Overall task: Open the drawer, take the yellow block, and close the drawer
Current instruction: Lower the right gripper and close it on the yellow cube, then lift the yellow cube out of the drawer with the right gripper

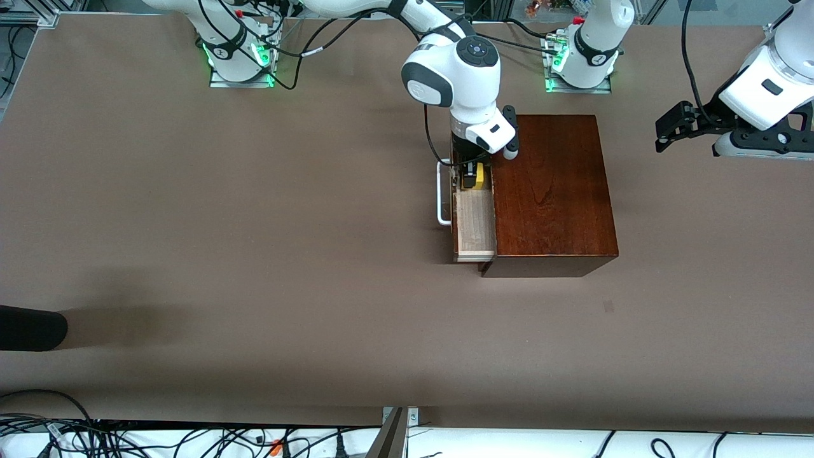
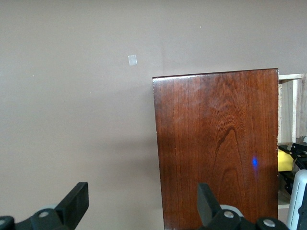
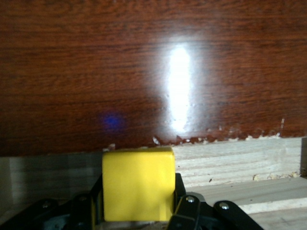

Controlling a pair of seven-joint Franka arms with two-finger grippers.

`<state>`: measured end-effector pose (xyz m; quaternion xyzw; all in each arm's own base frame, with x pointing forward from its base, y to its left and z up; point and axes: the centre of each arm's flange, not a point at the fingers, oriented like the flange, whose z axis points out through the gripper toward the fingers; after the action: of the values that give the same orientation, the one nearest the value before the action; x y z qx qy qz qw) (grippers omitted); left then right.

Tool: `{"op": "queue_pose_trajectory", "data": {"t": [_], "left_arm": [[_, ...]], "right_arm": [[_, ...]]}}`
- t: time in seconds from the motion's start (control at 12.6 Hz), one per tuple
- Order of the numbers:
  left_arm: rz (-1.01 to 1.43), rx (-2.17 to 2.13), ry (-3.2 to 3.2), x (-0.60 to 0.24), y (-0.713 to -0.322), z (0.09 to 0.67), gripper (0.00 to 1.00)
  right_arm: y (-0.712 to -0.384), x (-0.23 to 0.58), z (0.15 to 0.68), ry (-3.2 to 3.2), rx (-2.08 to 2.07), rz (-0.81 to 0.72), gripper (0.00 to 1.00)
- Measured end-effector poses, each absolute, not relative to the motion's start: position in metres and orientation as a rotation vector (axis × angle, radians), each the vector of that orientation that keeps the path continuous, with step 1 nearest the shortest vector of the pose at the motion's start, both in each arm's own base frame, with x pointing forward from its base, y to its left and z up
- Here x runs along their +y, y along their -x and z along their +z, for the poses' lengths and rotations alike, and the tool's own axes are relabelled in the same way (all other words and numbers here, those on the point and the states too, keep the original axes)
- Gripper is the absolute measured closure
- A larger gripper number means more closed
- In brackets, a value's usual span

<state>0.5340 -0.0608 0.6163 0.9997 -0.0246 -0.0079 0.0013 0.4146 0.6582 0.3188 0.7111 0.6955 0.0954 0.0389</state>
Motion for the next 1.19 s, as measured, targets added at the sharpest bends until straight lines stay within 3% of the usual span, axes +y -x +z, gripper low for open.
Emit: {"op": "queue_pose_trajectory", "data": {"t": [0.56, 0.95, 1.19], "left_arm": [[-0.035, -0.081, -3.138, -0.062, -0.533, 0.616, 0.00], [-0.046, -0.082, -3.139, -0.062, -0.532, 0.615, 0.00], [-0.046, -0.082, -3.139, -0.062, -0.532, 0.616, 0.00]], "right_arm": [[-0.417, 0.656, 0.332, -2.203, 2.101, 0.248, 0.44], [-0.436, 0.630, 0.429, -2.326, 2.015, 0.196, 0.44], [-0.474, 0.579, 0.484, -2.472, 1.915, 0.182, 0.44]]}}
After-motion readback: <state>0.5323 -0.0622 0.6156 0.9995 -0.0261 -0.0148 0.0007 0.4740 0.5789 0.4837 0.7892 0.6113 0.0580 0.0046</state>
